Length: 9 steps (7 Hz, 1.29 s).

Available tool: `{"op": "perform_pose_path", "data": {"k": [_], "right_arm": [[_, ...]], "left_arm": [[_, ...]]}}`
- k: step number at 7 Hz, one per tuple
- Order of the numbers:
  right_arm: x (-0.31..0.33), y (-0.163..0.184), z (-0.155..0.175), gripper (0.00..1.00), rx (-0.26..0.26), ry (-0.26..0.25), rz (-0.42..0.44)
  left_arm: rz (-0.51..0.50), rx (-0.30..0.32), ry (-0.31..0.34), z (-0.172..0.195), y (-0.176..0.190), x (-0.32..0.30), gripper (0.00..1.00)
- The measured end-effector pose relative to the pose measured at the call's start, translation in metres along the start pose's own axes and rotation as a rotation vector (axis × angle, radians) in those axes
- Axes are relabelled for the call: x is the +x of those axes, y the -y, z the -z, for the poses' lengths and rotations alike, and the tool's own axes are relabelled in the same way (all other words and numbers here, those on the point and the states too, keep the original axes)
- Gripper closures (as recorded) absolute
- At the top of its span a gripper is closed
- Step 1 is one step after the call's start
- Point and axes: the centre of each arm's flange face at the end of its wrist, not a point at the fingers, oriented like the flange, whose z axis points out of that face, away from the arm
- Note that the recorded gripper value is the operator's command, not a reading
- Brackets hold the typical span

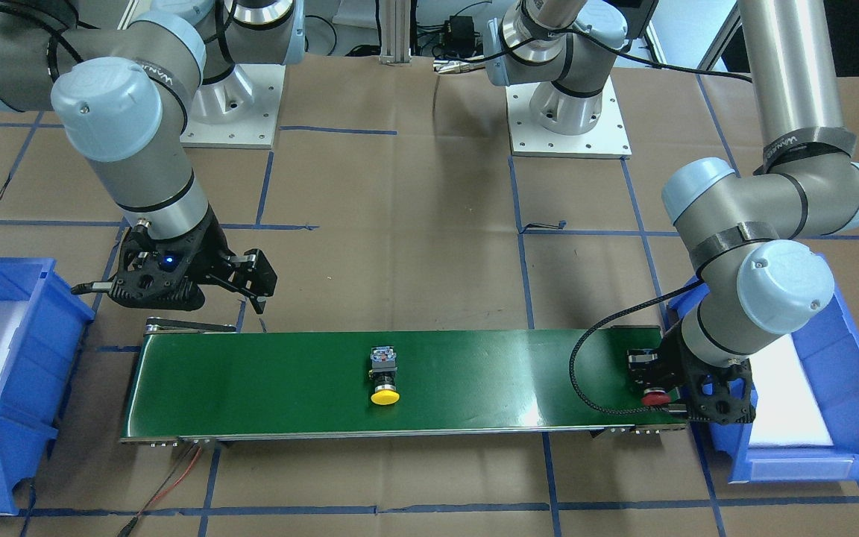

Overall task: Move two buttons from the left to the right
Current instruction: 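Place the red button on the belt while the right gripper reaches the yellow button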

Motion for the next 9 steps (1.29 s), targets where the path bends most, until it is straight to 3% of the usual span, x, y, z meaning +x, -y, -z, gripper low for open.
{"op": "perform_pose_path", "data": {"k": [1, 2, 3, 4, 7, 9], "right_arm": [[-0.001, 0.013, -0.004, 0.0, 0.0, 0.001, 0.0], [-0.002, 0.02, -0.009, 0.0, -0.002, 0.003, 0.001], [-0.003, 0.022, -0.012, 0.0, -0.004, 0.005, 0.001], [-0.005, 0.023, -0.016, 0.0, -0.01, 0.013, -0.005], [-0.013, 0.027, -0.036, 0.0, -0.047, 0.068, -0.028], [-0.021, 0.036, -0.05, 0.0, -0.062, 0.069, -0.018]], "left_arm": [[-0.003, -0.002, 0.0, -0.001, 0.0, 0.002, 0.93], [-0.004, -0.004, -0.001, -0.002, -0.001, 0.004, 0.65], [-0.006, -0.006, -0.002, -0.002, -0.001, 0.005, 0.11], [-0.007, -0.006, -0.004, -0.003, -0.001, 0.006, 0.01], [-0.011, 0.004, -0.003, 0.012, 0.0, 0.011, 0.0], [-0.018, 0.011, 0.0, 0.052, 0.0, 0.014, 0.0]]}}
